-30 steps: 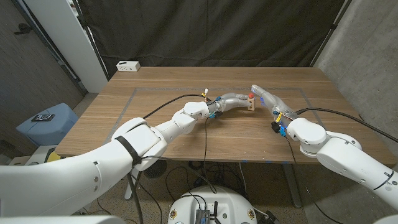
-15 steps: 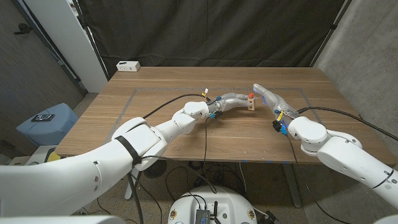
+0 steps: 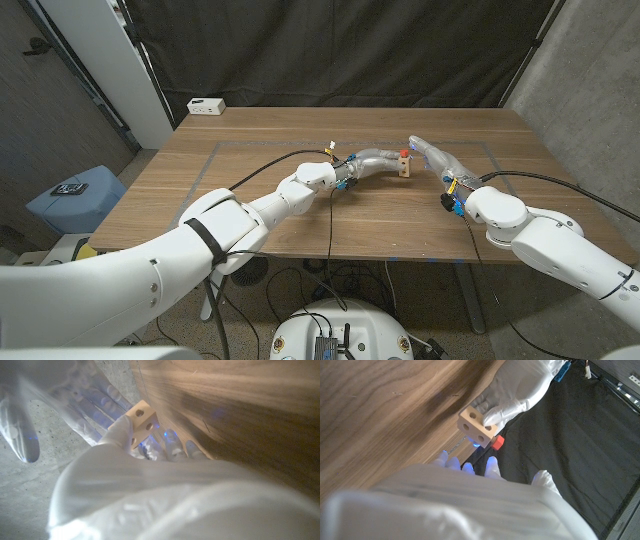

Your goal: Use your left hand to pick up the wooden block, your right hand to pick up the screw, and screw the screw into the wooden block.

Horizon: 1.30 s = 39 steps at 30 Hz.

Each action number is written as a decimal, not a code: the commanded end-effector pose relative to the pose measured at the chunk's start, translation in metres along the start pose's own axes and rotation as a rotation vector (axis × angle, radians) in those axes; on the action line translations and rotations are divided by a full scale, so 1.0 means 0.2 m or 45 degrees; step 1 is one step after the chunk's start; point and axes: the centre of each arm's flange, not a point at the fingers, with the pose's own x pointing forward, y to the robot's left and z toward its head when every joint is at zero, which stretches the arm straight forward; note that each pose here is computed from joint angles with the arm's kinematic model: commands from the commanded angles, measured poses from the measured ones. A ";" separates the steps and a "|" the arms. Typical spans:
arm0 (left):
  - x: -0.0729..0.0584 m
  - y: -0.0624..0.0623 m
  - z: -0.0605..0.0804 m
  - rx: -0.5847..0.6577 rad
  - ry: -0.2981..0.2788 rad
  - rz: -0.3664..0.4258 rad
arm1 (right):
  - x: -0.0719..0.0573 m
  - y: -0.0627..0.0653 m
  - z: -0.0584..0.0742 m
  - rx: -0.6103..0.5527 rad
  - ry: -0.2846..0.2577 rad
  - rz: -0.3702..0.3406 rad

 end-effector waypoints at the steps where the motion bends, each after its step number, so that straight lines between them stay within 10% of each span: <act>1: 0.00 0.02 0.00 0.035 0.023 0.013 | 0.00 -0.03 -0.02 -0.008 0.021 -0.015; 39: 0.03 0.04 0.02 0.073 0.063 0.031 | 0.06 -0.02 -0.02 -0.001 0.022 0.029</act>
